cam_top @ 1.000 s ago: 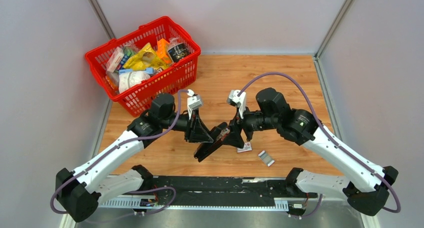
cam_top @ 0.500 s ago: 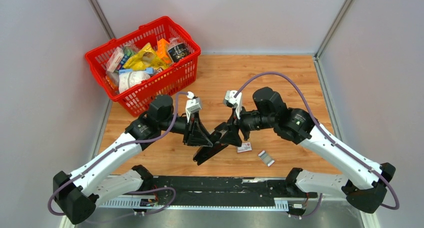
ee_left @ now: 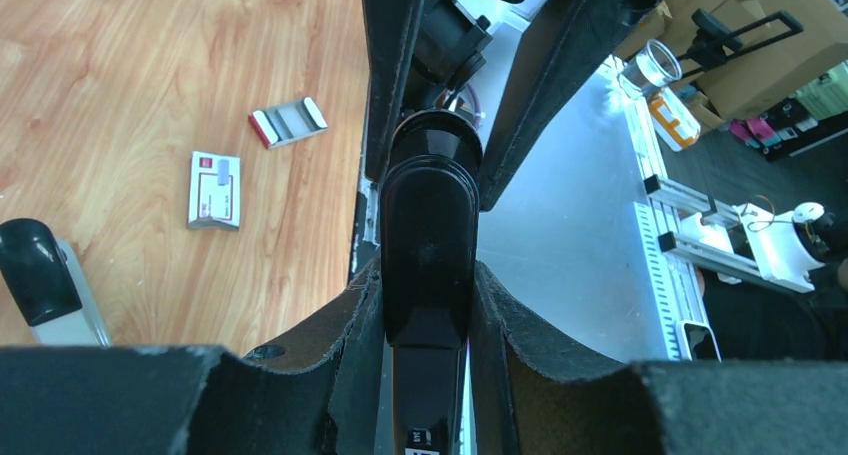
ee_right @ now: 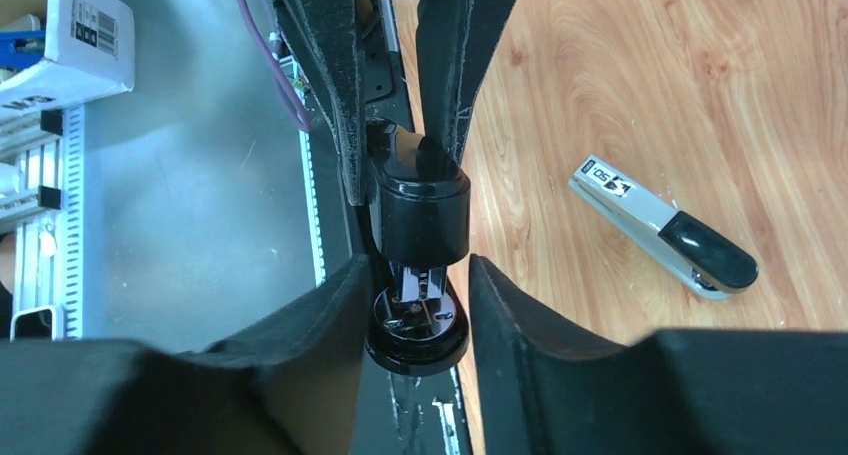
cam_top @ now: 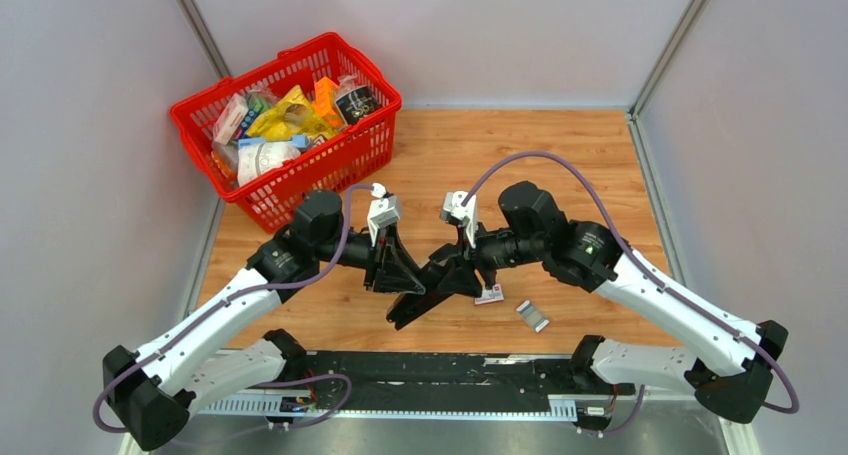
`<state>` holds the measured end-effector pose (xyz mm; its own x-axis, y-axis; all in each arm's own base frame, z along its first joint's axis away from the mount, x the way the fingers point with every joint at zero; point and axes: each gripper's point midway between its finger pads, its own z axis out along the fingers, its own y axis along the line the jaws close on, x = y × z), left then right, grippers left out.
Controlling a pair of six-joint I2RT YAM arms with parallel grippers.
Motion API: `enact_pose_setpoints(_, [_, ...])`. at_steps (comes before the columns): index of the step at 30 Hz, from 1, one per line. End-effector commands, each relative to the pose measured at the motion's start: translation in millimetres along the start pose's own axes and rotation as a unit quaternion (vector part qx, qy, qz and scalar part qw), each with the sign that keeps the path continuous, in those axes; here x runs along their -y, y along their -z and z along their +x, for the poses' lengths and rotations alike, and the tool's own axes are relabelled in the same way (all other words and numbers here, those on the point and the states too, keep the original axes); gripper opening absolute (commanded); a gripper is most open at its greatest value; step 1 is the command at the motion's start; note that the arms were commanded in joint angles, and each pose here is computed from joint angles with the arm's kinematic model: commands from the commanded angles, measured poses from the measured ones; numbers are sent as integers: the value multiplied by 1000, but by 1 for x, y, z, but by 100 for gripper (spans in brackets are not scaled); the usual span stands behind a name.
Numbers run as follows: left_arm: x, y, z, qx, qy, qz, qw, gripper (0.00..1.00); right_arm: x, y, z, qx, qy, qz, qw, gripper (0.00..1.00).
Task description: Unload the staples from the stapler
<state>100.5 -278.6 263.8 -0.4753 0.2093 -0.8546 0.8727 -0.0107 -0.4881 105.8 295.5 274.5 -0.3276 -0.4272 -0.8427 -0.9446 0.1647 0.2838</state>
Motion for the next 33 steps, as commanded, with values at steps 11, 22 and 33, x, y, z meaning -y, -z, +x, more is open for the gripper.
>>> enact_pose_setpoints(11, [25, 6, -36, 65, -84, 20, 994, 0, -17, 0, 2, 45, 0, -31, 998, 1])
enact_pose_setpoints(22, [41, 22, -77, 174, -133, -8, 976, 0, -18, -9, 32, 78, -48, -35, 995, 0])
enact_pose_setpoints(33, [44, 31, -92, 215, -145, -27, 965, 0, -23, -14, 43, 86, -70, -53, 992, 0])
